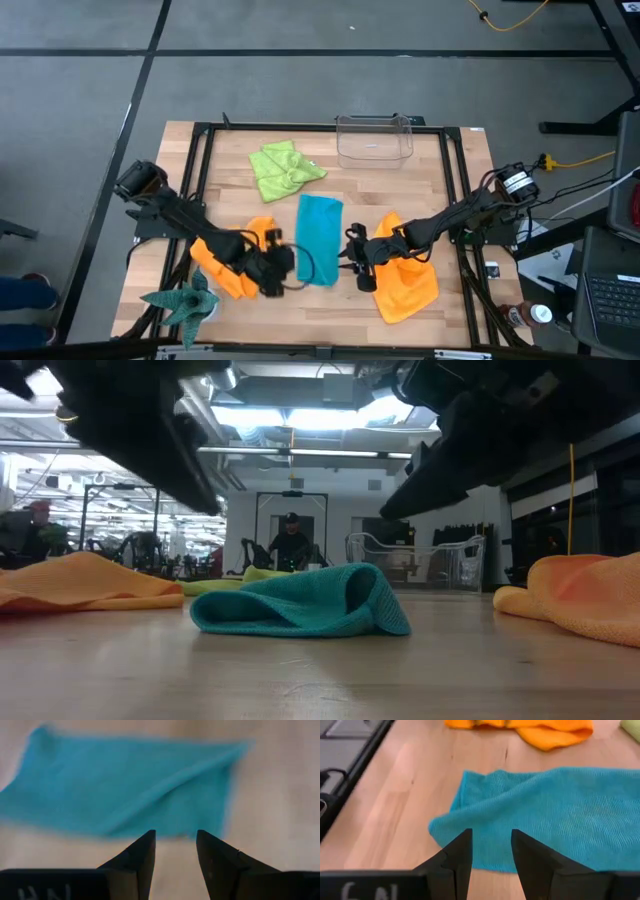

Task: Fold microfiber towels
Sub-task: Fold the blue microfiber cloth

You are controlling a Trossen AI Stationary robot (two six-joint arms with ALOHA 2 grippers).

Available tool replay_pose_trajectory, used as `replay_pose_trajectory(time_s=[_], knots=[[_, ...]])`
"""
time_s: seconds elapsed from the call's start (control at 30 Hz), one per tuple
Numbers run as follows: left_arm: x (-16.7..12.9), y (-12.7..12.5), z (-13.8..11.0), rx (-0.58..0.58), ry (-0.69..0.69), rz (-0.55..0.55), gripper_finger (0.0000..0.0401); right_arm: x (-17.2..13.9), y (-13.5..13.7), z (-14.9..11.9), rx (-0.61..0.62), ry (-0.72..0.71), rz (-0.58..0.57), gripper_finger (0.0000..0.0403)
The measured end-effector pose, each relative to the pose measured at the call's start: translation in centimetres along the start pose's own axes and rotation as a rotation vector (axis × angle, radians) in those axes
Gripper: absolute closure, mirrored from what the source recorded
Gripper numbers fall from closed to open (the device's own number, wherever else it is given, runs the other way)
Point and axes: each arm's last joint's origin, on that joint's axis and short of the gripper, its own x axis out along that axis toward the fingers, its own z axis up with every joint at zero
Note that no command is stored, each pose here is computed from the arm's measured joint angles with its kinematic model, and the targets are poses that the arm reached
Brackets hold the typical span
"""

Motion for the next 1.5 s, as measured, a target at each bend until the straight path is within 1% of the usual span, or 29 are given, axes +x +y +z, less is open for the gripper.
replay_pose_trajectory(time_s=[0.07,0.13,0.23,0.37,0.5,0.57,0.63,0.87,0.97,1.1,1.2,1.27,1.37,1.5], knots=[[0.5,-0.8,0.1,0.045,-0.037,-0.039,0.0264,0.2,0.3,0.0,-0.009,-0.017,0.010,0.0264],[0.7,-1.3,0.3,0.043,-0.073,-0.061,0.0263,0.3,0.5,0.0,-0.038,-0.032,0.019,0.0264],[0.8,-1.4,0.4,0.029,-0.083,-0.072,0.0254,0.2,0.9,0.2,-0.073,-0.046,0.031,0.0264],[0.7,-1.6,0.3,0.041,-0.080,-0.080,0.0224,0.3,1.8,0.8,-0.125,-0.067,0.051,0.0264],[1.9,-2.3,-0.5,0.107,-0.042,-0.110,0.0195,1.3,2.4,0.9,-0.125,-0.049,0.086,0.0258],[2.8,-2.6,-0.8,0.111,-0.037,-0.108,0.0186,2.2,2.6,0.8,-0.129,-0.032,0.098,0.0247],[3.6,-2.5,-1.5,0.134,-0.005,-0.084,0.0182,3.2,2.8,0.6,-0.133,-0.013,0.095,0.0229],[5.3,-2.7,-2.2,0.148,0.012,-0.069,0.0181,5.9,2.9,-1.0,-0.144,0.064,0.081,0.0160],[6.1,-2.9,-2.8,0.156,0.036,-0.071,0.0180,6.9,2.9,-1.8,-0.146,0.093,0.074,0.0146],[6.8,-3.1,-3.3,0.129,0.053,-0.065,0.0183,7.7,2.9,-2.5,-0.118,0.112,0.057,0.0144],[7.0,-3.1,-3.3,0.110,0.052,-0.061,0.0198,7.8,2.7,-2.8,-0.097,0.126,-0.018,0.0153],[7.0,-3.1,-3.3,0.109,0.049,-0.059,0.0214,7.8,2.6,-2.9,-0.090,0.136,-0.044,0.0169],[7.0,-3.1,-3.3,0.112,0.049,-0.057,0.0252,7.7,2.5,-3.0,-0.085,0.145,-0.056,0.0209],[7.0,-3.1,-3.4,0.112,0.047,-0.055,0.0323,7.7,2.6,-3.2,-0.072,0.146,-0.068,0.0284]])
